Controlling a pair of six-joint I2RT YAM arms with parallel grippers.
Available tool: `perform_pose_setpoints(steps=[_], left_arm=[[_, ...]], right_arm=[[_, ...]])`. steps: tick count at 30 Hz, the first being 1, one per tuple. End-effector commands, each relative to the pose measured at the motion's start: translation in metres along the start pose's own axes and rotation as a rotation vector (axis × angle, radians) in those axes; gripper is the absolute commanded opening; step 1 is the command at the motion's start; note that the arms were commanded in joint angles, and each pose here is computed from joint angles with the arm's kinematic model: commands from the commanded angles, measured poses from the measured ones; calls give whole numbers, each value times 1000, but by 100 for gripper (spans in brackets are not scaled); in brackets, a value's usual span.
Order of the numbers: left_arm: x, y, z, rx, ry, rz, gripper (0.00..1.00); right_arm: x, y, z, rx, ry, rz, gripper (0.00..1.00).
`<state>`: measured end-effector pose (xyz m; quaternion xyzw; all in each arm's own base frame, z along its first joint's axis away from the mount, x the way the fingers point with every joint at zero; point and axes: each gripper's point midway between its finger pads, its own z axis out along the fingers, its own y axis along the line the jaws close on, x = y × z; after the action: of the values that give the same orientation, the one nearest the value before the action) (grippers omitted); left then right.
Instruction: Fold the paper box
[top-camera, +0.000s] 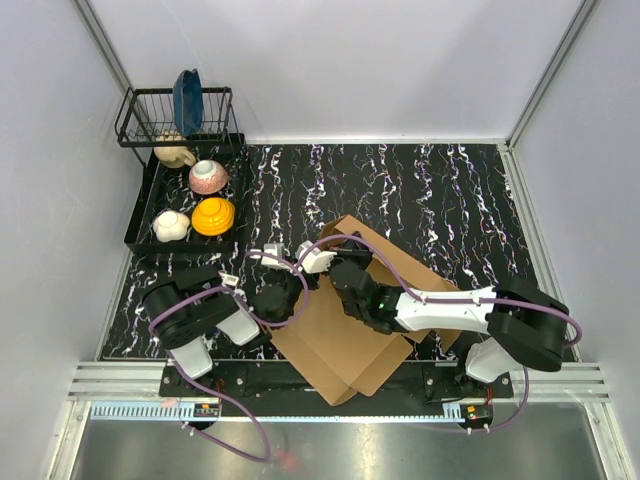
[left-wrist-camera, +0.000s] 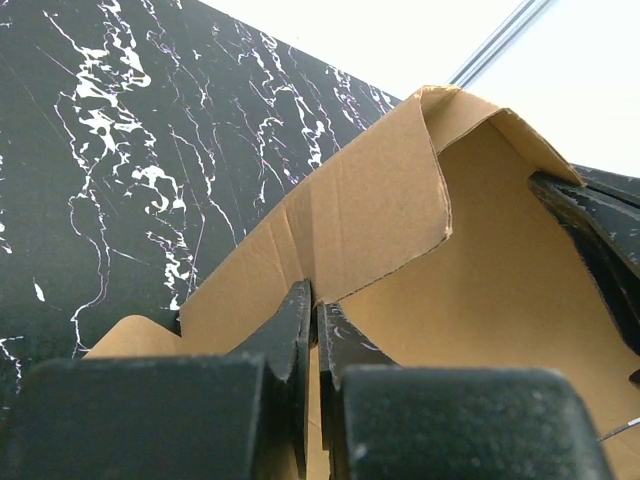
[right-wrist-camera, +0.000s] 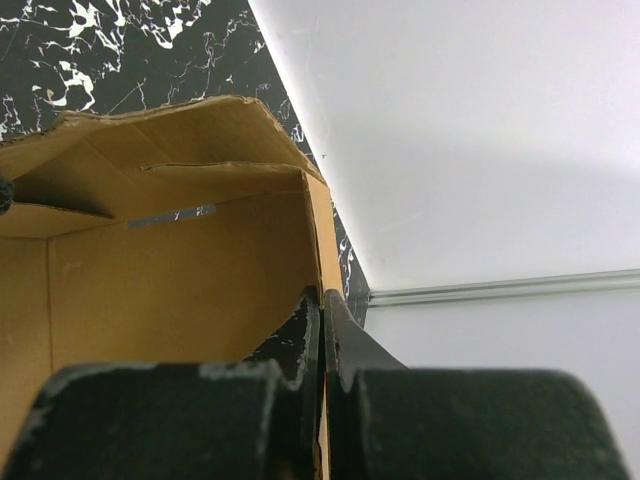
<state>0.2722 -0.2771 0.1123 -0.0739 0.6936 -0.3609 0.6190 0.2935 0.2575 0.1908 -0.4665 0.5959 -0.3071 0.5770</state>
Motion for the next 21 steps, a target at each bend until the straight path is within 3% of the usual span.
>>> perform_pose_setpoints(steps=[1, 8, 17, 21], left_arm=[[-2, -28, -10, 127, -15, -96, 0], [-15, -33, -15, 141, -40, -126, 4], [-13, -75, -8, 265, -18, -189, 7], [-6, -86, -6, 292, -5, -181, 14]], right_arm=[[15, 32, 0, -53, 19, -62, 0], [24, 35, -1, -39, 45, -85, 0], [23, 29, -3, -35, 42, -82, 0], [25, 31, -4, -37, 46, -81, 0]])
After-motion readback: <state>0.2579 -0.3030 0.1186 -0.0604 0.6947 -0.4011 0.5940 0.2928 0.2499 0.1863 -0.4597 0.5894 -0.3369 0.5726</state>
